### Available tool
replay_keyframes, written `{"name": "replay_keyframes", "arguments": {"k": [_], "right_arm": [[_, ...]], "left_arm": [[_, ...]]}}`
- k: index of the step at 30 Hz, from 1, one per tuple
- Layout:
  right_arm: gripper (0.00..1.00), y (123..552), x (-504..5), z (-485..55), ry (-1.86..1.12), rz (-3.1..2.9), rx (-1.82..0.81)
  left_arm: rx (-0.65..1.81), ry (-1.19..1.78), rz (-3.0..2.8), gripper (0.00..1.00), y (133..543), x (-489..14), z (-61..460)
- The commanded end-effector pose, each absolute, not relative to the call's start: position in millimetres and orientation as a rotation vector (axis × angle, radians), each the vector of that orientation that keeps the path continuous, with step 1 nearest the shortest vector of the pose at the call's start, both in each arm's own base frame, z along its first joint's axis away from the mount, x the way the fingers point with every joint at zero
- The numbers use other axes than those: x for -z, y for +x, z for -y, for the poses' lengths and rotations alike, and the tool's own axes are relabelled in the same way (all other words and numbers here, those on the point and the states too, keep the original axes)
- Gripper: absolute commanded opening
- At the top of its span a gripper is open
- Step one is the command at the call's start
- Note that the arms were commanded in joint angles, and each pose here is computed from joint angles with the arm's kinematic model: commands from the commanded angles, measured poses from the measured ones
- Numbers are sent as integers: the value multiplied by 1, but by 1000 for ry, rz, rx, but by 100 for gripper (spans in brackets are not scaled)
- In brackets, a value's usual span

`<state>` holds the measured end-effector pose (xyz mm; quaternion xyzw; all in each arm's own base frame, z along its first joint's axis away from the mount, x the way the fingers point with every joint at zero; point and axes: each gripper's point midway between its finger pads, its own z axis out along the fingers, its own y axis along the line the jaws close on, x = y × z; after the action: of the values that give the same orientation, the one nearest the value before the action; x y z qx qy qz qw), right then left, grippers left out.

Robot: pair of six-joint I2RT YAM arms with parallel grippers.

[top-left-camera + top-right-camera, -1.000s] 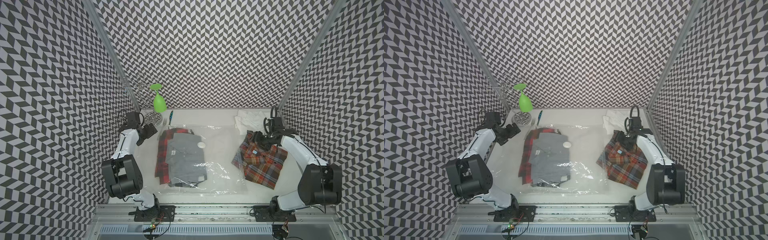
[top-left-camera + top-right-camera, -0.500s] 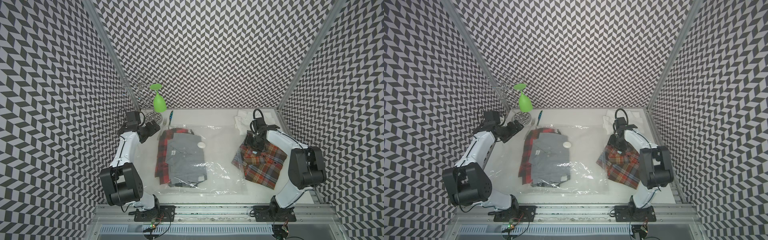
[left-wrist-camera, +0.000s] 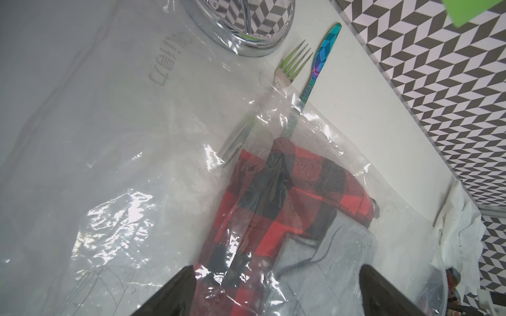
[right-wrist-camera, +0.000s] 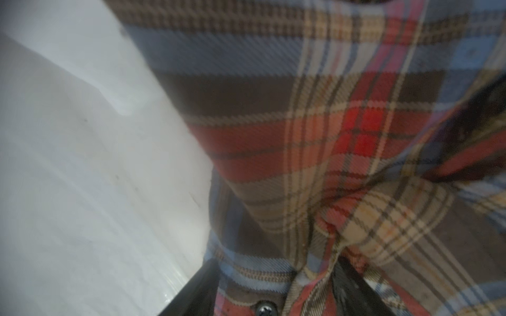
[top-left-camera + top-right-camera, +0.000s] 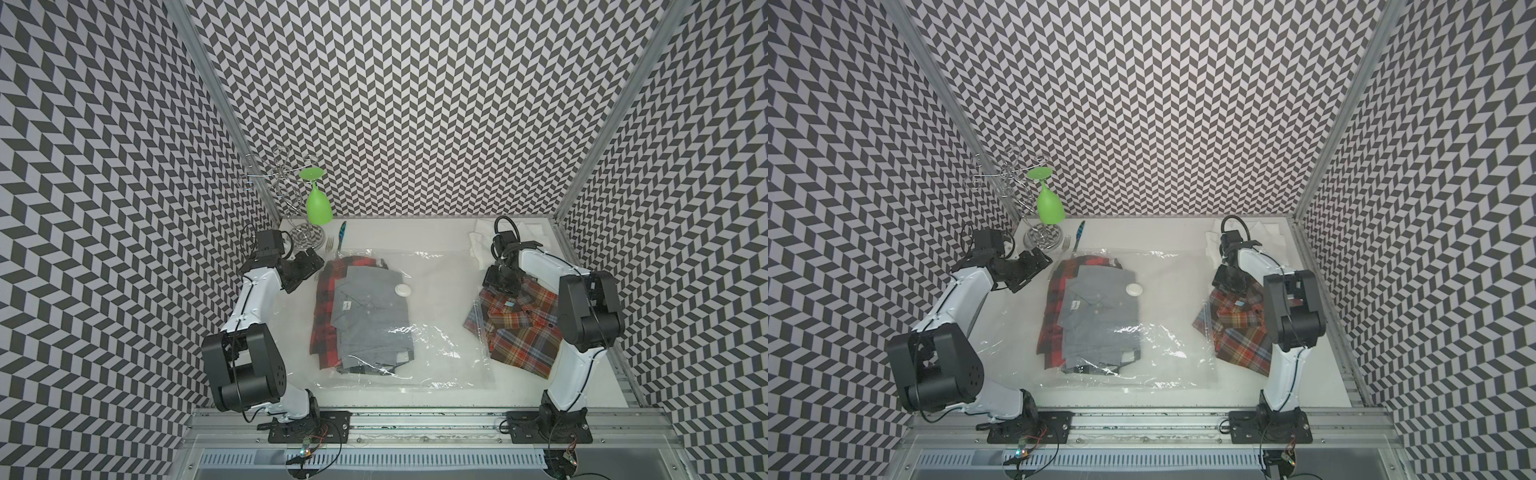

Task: Take the shirt out of the vacuum bag
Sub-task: Pick up the shirt from the center of the board.

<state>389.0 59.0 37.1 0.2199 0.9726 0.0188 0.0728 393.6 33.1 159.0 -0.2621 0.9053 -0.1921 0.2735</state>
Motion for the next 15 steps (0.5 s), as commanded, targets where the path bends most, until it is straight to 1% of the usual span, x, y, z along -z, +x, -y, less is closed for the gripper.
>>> {"name": "replay_keyframes", "arguments": {"k": [1,2,7,9,13,15], "right_arm": [[66,379,-18,-54,657,-2984,66],[64,375,-12,-52,653,-3005,88],[47,356,7,-49,653,-3071,128],[38,350,15,-49,654,-3095,134],[13,348,19,-52,673,-3096,95],[4,348,16,-55,689,-3077,40]], "left_arm": [[540,-666,-2399,94,396,-168,-30],[537,-666,-2400,93,395,-167,-30],[546,-661,-2401,92,394,-165,-29],[548,-659,-2400,92,394,-164,-29],[546,-656,-2403,91,393,-163,-30],[541,-658,-2401,91,393,-164,-32]]}}
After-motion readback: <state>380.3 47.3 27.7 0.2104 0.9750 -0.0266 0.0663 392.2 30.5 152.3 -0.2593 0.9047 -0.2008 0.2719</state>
